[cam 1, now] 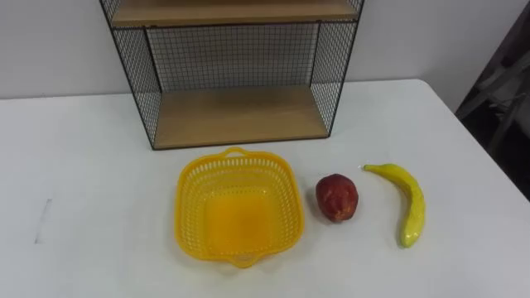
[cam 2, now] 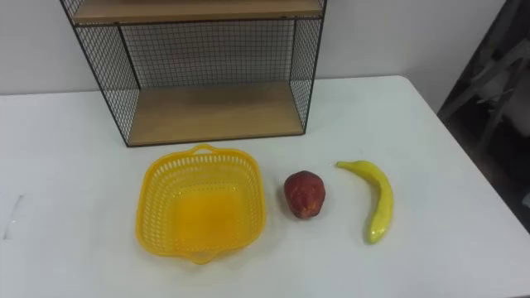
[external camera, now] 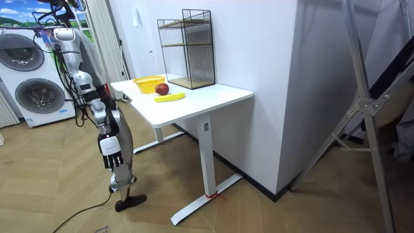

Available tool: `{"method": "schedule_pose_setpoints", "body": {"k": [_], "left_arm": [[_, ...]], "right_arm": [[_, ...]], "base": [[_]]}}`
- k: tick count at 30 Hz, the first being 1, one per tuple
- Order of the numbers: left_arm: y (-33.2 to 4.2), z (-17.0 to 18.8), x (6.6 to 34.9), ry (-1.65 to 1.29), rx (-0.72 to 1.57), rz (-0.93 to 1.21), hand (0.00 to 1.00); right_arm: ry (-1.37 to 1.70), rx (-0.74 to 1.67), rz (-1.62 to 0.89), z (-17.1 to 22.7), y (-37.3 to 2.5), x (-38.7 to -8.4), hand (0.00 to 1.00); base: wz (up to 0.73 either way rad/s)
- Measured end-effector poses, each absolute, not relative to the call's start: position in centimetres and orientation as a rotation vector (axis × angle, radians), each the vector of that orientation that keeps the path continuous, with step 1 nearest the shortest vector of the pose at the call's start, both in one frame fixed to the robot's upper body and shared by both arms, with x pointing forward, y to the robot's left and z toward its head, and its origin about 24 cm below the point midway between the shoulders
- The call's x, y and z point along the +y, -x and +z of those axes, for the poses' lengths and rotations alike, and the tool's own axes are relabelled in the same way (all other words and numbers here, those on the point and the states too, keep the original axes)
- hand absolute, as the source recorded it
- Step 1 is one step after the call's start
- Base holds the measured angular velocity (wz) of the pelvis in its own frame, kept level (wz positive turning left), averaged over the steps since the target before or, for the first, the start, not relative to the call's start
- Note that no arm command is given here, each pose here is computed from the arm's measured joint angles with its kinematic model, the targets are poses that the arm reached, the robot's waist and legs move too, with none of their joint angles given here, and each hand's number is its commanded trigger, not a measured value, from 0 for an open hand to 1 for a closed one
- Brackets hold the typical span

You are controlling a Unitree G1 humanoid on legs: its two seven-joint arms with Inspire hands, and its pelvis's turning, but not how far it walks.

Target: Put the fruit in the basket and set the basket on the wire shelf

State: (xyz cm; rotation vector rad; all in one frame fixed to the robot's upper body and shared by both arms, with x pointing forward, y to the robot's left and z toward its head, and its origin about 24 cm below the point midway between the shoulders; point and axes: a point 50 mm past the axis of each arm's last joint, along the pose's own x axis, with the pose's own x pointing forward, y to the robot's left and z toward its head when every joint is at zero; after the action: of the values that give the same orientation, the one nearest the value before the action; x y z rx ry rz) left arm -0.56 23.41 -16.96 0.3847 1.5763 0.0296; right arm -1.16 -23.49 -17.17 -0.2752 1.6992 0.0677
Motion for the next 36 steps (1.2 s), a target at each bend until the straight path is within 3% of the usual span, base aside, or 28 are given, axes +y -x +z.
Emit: {"method": "schedule_pose_setpoints", "body": {"k": [9,18,24,27,32,36], "left_arm": [[0.7,-17.0,23.4,-0.386,1.580,0.027,0.00],[0.9,-16.9,23.5,-0.364,1.584,0.062,0.00],[1.2,-16.8,24.0,-0.327,1.577,0.119,0.00],[1.7,-16.7,24.4,-0.292,1.567,0.169,0.00],[3.4,-16.2,25.5,-0.236,1.562,0.304,0.00],[3.2,-16.0,26.3,-0.245,1.530,0.349,0.00]], "right_arm": [[0.253,1.699,0.050,-17.2,1.2,-23.5,0.00],[0.043,1.672,-0.193,-17.2,1.6,-23.5,0.00],[-0.226,1.643,-0.546,-17.0,3.5,-23.7,0.00],[-0.486,1.545,-0.853,-16.8,4.3,-24.0,0.00],[-0.963,1.110,-1.369,-16.4,2.0,-26.4,0.00],[-1.119,0.916,-1.599,-15.8,1.3,-27.9,0.00]], "base": [[0.00],[-0.01],[0.00],[-0.13],[-0.08],[0.00]]}}
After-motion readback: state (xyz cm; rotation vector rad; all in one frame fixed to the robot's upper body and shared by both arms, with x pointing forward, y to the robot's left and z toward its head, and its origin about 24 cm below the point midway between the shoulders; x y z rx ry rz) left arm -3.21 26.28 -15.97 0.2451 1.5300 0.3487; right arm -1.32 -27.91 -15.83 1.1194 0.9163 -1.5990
